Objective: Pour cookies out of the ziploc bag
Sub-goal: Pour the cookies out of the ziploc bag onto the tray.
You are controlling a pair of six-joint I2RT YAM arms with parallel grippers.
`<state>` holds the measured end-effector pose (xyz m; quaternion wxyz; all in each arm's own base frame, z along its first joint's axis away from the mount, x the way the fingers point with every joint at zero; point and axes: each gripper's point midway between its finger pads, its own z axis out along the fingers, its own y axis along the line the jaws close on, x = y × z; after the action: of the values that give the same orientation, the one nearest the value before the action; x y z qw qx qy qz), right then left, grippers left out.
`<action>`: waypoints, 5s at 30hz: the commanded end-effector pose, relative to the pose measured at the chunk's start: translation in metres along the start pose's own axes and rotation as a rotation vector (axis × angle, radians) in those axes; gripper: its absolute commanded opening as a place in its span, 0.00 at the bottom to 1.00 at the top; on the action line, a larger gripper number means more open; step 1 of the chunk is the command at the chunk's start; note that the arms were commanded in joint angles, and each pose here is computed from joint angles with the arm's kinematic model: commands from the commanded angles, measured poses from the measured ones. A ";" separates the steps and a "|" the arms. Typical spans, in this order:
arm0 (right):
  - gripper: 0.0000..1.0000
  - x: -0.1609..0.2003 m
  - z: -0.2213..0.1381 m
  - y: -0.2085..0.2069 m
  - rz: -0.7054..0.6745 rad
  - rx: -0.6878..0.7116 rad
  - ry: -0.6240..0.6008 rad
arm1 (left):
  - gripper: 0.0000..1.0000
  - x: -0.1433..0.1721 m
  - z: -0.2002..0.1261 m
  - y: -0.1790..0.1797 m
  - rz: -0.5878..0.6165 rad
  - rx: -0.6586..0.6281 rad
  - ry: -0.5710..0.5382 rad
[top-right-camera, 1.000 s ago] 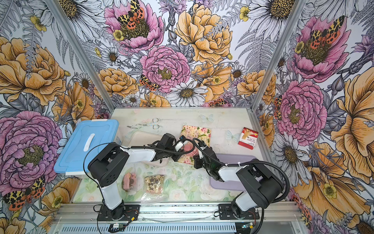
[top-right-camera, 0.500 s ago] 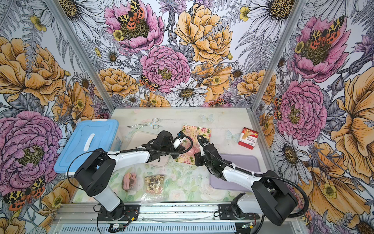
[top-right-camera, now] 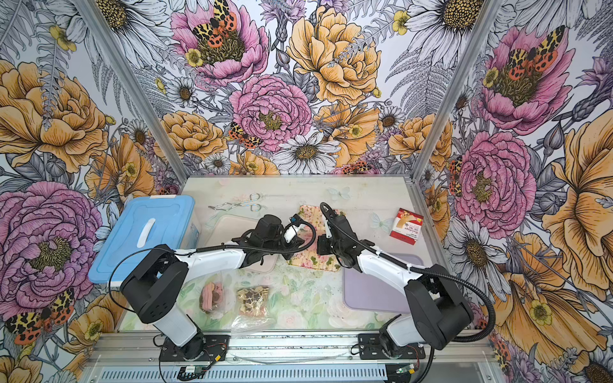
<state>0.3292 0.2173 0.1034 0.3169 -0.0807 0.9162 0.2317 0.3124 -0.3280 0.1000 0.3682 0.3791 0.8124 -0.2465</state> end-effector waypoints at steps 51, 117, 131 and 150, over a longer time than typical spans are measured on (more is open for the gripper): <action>0.00 -0.048 -0.050 -0.009 -0.122 -0.009 -0.298 | 0.00 -0.075 -0.041 0.011 -0.016 -0.118 -0.375; 0.00 -0.022 -0.002 -0.023 -0.092 0.028 -0.070 | 0.66 0.022 0.064 0.012 0.161 -0.150 0.046; 0.00 -0.020 0.022 -0.037 -0.100 0.080 -0.063 | 0.68 -0.009 0.086 0.056 0.165 -0.333 0.026; 0.00 -0.038 -0.005 -0.016 -0.081 -0.004 -0.163 | 0.68 -0.021 0.061 0.016 0.222 -0.155 -0.031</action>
<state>0.3624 0.1958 0.1072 0.3809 -0.0997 0.8965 0.2029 0.3657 -0.3613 0.0701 0.4219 0.4141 0.7976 -0.1197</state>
